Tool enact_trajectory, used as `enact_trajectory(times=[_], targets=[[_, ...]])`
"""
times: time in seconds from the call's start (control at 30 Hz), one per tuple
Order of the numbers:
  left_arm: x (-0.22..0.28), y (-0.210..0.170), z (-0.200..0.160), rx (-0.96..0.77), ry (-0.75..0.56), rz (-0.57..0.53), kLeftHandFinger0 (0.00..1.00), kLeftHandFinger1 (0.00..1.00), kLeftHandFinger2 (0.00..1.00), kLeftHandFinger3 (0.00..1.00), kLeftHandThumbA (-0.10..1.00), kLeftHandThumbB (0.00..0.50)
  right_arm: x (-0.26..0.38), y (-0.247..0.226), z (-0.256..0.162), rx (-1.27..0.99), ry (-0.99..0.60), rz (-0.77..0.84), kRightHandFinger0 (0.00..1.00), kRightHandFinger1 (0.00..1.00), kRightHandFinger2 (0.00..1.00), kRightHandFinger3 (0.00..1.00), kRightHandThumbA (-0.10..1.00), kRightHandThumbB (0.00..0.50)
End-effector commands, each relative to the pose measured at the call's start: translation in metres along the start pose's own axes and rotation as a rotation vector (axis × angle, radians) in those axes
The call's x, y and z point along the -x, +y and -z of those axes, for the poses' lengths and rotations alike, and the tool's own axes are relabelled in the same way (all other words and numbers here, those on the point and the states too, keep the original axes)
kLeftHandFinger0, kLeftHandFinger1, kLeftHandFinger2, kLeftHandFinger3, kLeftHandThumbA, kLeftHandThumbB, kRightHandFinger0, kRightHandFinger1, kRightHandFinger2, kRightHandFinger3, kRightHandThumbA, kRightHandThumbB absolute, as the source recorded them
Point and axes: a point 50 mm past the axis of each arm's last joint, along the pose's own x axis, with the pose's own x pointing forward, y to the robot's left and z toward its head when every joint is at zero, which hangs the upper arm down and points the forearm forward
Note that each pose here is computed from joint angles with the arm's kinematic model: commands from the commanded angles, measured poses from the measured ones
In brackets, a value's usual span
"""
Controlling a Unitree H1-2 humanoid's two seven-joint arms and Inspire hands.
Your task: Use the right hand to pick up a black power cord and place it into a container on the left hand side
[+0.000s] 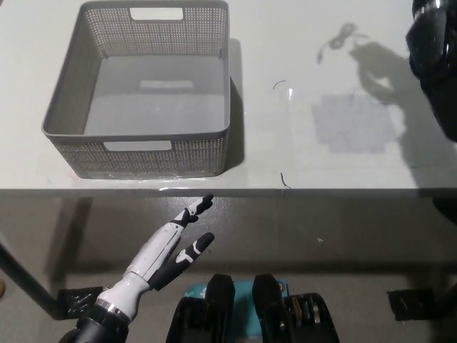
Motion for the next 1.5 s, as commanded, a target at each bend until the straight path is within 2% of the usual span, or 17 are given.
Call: enact_trajectory(times=[0.0,0.07,0.1,0.17,0.23,0.37,0.5,0.6,0.63,0.67,0.77,0.9,1.0,1.03,1.1,1.27,1.47], targets=[[-0.003,0.008,-0.007,-0.026,-0.048,0.000,1.00,1.00,1.00,1.00,1.00,0.182,-0.036,-0.054,-0.052,0.005,-0.131,0.129,0.00,0.20,0.66,0.54,-0.10,0.240],[-0.004,0.008,-0.006,-0.022,-0.055,-0.003,1.00,1.00,1.00,1.00,1.00,0.167,-0.039,-0.056,-0.070,-0.009,-0.176,0.135,0.00,0.25,0.73,0.67,-0.10,0.222],[-0.004,0.008,-0.006,-0.018,-0.056,-0.003,1.00,1.00,1.00,1.00,0.99,0.162,-0.040,-0.057,-0.085,-0.015,-0.213,0.138,0.00,0.33,0.77,0.83,-0.10,0.211],[-0.003,0.007,-0.006,-0.009,-0.061,0.000,1.00,1.00,1.00,1.00,0.97,0.140,-0.040,-0.056,-0.105,-0.021,-0.250,0.135,0.00,0.38,0.77,0.90,-0.10,0.209],[-0.001,0.006,-0.006,-0.002,-0.054,0.010,1.00,1.00,1.00,1.00,0.98,0.134,-0.039,-0.053,-0.130,-0.031,-0.300,0.129,0.00,0.35,0.75,0.86,-0.10,0.231],[0.002,0.004,-0.003,-0.009,-0.050,0.013,1.00,1.00,1.00,1.00,0.96,0.140,-0.036,-0.040,-0.170,-0.040,-0.366,0.104,0.00,0.37,0.76,0.93,-0.10,0.189],[0.003,0.003,-0.007,-0.029,-0.040,0.027,1.00,1.00,1.00,1.00,0.95,0.164,-0.035,-0.017,-0.219,-0.061,-0.419,0.078,0.00,0.32,0.69,0.88,-0.10,0.186],[0.004,0.000,-0.008,-0.036,-0.040,0.034,1.00,1.00,1.00,1.00,0.95,0.156,-0.032,-0.004,-0.249,-0.073,-0.464,0.046,0.00,0.33,0.70,0.89,-0.10,0.220],[0.004,0.000,-0.008,-0.039,-0.040,0.035,1.00,1.00,1.00,1.00,0.95,0.158,-0.032,-0.001,-0.255,-0.073,-0.470,0.045,0.00,0.33,0.70,0.90,-0.10,0.220],[0.004,0.000,-0.008,-0.040,-0.048,0.036,1.00,1.00,1.00,1.00,0.94,0.146,-0.030,0.006,-0.268,-0.086,-0.481,0.033,0.00,0.33,0.71,0.91,-0.10,0.193],[0.002,-0.002,-0.007,-0.028,-0.065,0.034,1.00,1.00,1.00,1.00,0.91,0.152,-0.025,0.021,-0.294,-0.109,-0.496,-0.001,0.00,0.34,0.70,0.90,-0.10,0.200],[0.000,-0.003,-0.009,-0.042,-0.074,0.039,1.00,1.00,1.00,1.00,0.90,0.170,-0.023,0.035,-0.306,-0.108,-0.481,-0.052,0.00,0.32,0.69,0.92,-0.10,0.170],[0.000,-0.003,-0.010,-0.052,-0.070,0.043,1.00,1.00,1.00,1.00,0.90,0.170,-0.024,0.047,-0.306,-0.101,-0.457,-0.076,0.00,0.30,0.71,0.94,-0.10,0.179],[0.000,-0.002,-0.011,-0.057,-0.067,0.047,1.00,1.00,1.00,1.00,0.91,0.174,-0.025,0.053,-0.305,-0.084,-0.448,-0.093,0.00,0.34,0.77,0.99,-0.10,0.170],[-0.001,-0.001,-0.012,-0.069,-0.067,0.052,1.00,1.00,1.00,1.00,0.91,0.168,-0.025,0.057,-0.303,-0.073,-0.443,-0.104,0.00,0.35,0.79,1.00,-0.10,0.160],[-0.006,0.003,-0.014,-0.080,-0.068,0.051,1.00,1.00,1.00,1.00,0.93,0.199,-0.028,0.068,-0.284,-0.051,-0.409,-0.144,0.00,0.37,0.77,0.93,-0.10,0.176],[-0.010,0.008,-0.016,-0.079,-0.075,0.058,1.00,1.00,1.00,1.00,0.86,0.171,-0.028,0.075,-0.272,-0.050,-0.397,-0.153,0.00,0.34,0.72,0.88,-0.10,0.169]])
